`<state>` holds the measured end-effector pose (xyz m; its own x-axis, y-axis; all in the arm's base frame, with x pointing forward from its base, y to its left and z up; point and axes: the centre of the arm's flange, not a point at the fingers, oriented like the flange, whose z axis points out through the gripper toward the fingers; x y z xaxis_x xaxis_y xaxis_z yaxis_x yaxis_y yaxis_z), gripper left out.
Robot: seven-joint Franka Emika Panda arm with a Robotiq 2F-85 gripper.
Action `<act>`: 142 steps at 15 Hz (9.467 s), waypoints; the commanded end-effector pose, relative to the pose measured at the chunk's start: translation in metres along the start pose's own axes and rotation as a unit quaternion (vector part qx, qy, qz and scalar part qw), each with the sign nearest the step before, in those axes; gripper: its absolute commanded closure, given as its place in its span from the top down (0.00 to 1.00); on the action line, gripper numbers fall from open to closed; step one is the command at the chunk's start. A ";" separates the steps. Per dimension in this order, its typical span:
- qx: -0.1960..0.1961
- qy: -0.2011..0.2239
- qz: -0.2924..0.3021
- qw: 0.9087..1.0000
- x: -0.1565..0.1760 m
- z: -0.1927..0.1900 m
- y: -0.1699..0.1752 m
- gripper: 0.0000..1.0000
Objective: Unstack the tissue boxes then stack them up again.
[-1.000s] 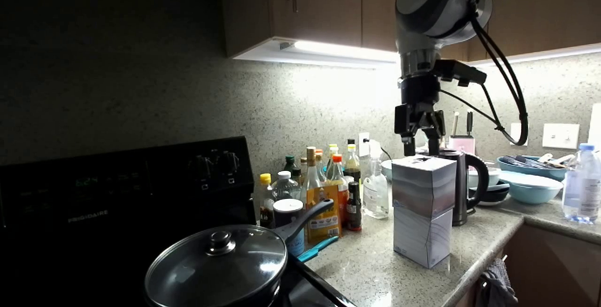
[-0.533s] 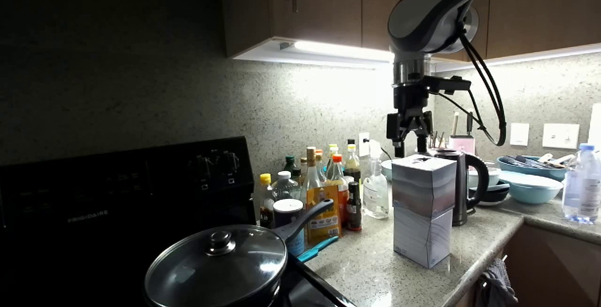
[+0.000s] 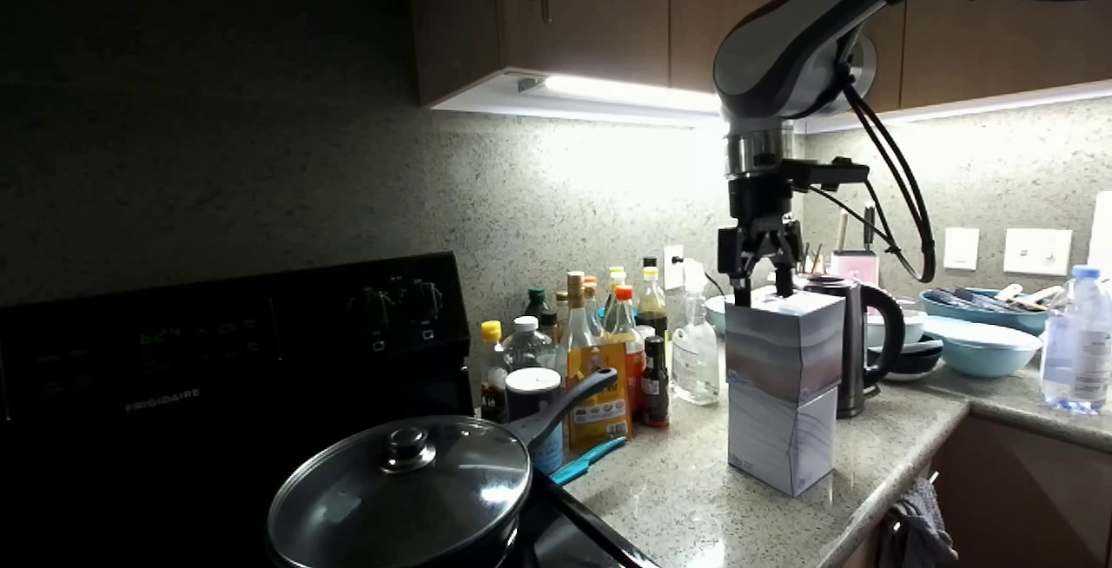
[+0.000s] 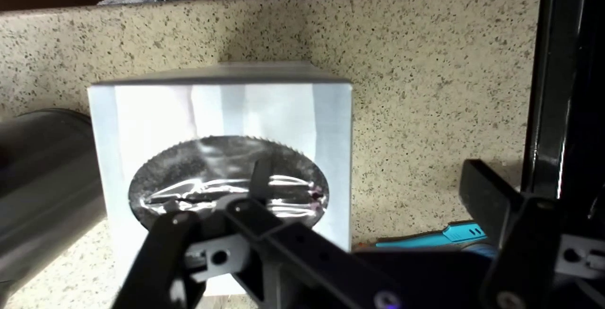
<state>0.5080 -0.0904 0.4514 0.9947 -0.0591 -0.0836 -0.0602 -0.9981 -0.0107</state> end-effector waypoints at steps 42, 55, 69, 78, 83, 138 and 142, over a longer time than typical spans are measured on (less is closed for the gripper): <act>0.095 -0.145 -0.248 0.953 -0.036 -0.016 -0.173 0.04; 0.067 -0.167 -0.246 0.953 0.001 0.027 -0.148 0.04; 0.111 -0.159 -0.224 0.955 0.033 0.084 -0.145 0.04; 0.172 -0.106 -0.117 0.972 0.067 0.153 -0.116 0.05; 0.159 -0.083 -0.083 0.980 0.065 0.141 -0.108 0.30; 0.087 -0.099 0.191 0.973 0.029 0.086 0.107 1.00; 0.086 -0.102 0.180 0.975 0.026 0.089 0.100 1.00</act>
<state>0.5202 -0.1908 0.3598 0.8707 -0.3828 -0.3089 -0.4325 -0.8948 -0.1103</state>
